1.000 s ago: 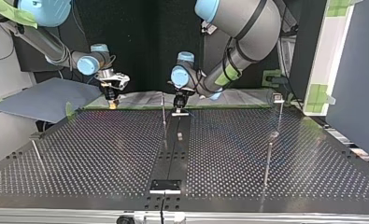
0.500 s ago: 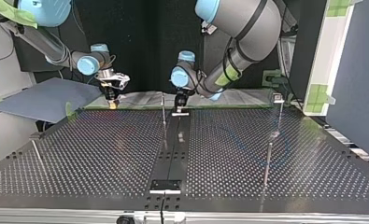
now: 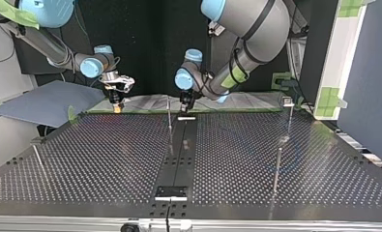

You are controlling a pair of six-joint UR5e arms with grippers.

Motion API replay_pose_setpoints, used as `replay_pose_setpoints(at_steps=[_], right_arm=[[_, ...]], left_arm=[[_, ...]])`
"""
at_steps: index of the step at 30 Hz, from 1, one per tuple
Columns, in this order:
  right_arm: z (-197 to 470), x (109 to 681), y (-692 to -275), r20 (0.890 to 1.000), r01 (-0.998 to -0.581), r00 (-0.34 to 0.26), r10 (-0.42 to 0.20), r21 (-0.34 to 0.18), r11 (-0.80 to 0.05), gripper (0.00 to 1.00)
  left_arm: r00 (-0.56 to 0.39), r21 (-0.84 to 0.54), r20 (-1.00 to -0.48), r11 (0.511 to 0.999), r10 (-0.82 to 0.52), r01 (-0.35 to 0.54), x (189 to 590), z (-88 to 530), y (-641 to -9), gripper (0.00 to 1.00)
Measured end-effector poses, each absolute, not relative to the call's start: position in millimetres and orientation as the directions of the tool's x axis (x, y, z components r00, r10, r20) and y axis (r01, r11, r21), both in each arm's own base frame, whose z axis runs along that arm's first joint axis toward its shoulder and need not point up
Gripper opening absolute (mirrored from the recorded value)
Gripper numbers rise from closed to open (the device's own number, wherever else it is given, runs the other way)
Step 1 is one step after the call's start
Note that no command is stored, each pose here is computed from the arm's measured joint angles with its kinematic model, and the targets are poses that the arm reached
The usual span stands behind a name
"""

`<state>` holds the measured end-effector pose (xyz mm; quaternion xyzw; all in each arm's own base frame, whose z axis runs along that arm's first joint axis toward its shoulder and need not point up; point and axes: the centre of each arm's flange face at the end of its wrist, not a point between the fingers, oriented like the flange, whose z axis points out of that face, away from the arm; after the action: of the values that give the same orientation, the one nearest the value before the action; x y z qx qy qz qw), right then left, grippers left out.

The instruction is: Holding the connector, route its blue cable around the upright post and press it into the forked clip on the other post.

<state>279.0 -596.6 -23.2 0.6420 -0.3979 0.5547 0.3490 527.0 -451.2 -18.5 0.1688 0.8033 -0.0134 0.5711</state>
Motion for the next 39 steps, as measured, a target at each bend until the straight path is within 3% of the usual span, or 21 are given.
replay_pose_setpoints(at_steps=[9, 24, 39], right_arm=[[-23.2, 278.5, -596.7, 0.990, -0.898, 0.068, -0.125, 0.006, -0.439, 0.00], [-24.3, 278.7, -594.9, 0.988, -0.897, 0.073, -0.137, 0.005, -0.441, 0.00], [-24.5, 277.7, -595.2, 0.987, -0.898, 0.075, -0.141, 0.006, -0.440, 0.00]], left_arm=[[-0.314, 0.137, -0.915, 0.926, 0.254, 0.352, 520.1, -16.1, -455.4, 1.00], [-0.301, -0.014, -0.946, 0.917, 0.117, 0.399, 505.6, 14.1, -447.0, 1.00], [-0.335, -0.044, -0.934, 0.893, 0.122, 0.449, 486.0, 3.4, -448.3, 1.00]])
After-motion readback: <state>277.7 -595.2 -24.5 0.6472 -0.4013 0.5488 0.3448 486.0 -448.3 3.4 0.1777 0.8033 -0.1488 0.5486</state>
